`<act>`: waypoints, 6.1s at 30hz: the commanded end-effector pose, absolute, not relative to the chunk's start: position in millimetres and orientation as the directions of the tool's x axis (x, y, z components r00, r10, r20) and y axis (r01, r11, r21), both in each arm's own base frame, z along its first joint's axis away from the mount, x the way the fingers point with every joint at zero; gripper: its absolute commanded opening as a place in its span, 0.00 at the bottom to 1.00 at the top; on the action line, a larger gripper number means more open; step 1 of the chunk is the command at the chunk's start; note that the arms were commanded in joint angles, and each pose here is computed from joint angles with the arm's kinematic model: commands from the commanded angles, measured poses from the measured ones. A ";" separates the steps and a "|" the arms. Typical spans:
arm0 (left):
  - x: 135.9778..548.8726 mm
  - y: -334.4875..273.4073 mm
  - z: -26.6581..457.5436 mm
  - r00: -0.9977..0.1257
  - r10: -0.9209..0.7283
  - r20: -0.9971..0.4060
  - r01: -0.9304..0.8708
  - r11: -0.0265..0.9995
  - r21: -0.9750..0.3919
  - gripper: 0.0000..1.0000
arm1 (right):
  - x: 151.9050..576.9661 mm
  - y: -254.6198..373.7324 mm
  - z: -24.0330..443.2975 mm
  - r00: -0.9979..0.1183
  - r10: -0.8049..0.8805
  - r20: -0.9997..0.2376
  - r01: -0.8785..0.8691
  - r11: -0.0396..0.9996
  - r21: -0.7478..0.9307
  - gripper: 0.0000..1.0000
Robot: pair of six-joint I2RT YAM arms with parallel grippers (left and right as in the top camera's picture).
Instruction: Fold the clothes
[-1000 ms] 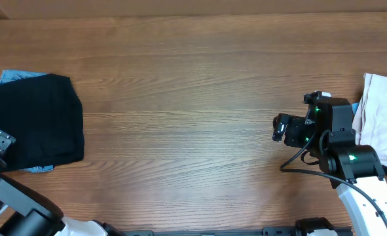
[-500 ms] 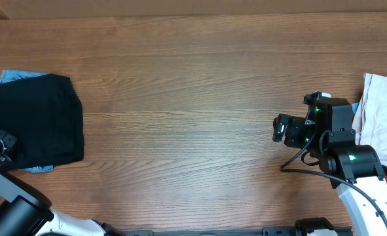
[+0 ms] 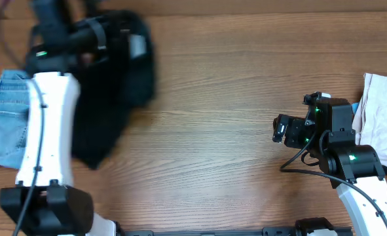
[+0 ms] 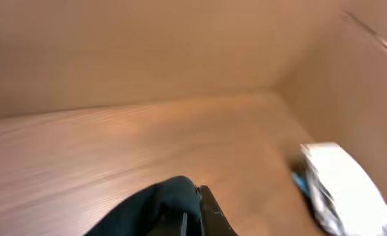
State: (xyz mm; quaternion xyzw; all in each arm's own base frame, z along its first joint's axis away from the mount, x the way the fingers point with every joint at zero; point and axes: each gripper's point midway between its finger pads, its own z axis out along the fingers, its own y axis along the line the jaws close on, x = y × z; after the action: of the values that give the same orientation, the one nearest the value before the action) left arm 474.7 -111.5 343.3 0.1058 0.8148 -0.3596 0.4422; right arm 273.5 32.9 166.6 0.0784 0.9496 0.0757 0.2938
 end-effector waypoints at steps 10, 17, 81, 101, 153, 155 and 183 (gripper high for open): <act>397.8 -190.5 396.7 -0.397 0.127 -0.909 0.768 0.588 -0.254 0.04 | 277.4 31.4 180.1 -0.792 0.191 -0.580 0.097 0.977 0.188 1.00; 320.2 -117.1 556.0 0.086 0.066 -0.994 0.506 0.857 0.101 0.04 | 278.9 31.6 174.1 -0.805 0.189 -0.562 0.101 0.978 0.184 1.00; 437.0 48.0 303.4 -0.757 0.048 -0.651 -0.128 0.967 0.220 0.04 | 269.1 87.5 181.7 -0.841 0.058 -0.539 -0.179 0.909 0.377 1.00; 363.4 30.6 223.6 -0.905 -0.383 -0.185 -0.339 0.912 -0.230 1.00 | 270.4 168.5 148.1 -0.928 -0.075 -0.364 -0.315 0.676 0.666 1.00; 248.1 -44.5 29.0 -0.973 0.205 0.104 0.230 0.867 0.442 0.04 | 292.4 103.4 113.5 -0.939 0.048 -0.340 -0.094 0.917 0.387 1.00; 245.5 -39.9 39.5 -0.984 0.147 0.101 0.177 0.864 0.472 0.04 | 292.4 103.4 113.5 -0.939 0.043 -0.342 -0.099 0.917 0.385 1.00; 363.4 4.1 347.3 -0.705 0.167 -0.689 -0.259 0.844 0.470 0.04 | 282.9 311.1 69.5 -0.945 -0.004 -0.327 -0.206 0.783 0.586 0.91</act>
State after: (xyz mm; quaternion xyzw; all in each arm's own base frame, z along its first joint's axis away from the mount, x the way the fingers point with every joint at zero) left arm 362.0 -12.9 327.5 -0.0040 0.8968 0.2470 0.3672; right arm 270.4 309.8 83.1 -0.1019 0.9230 0.3349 0.1594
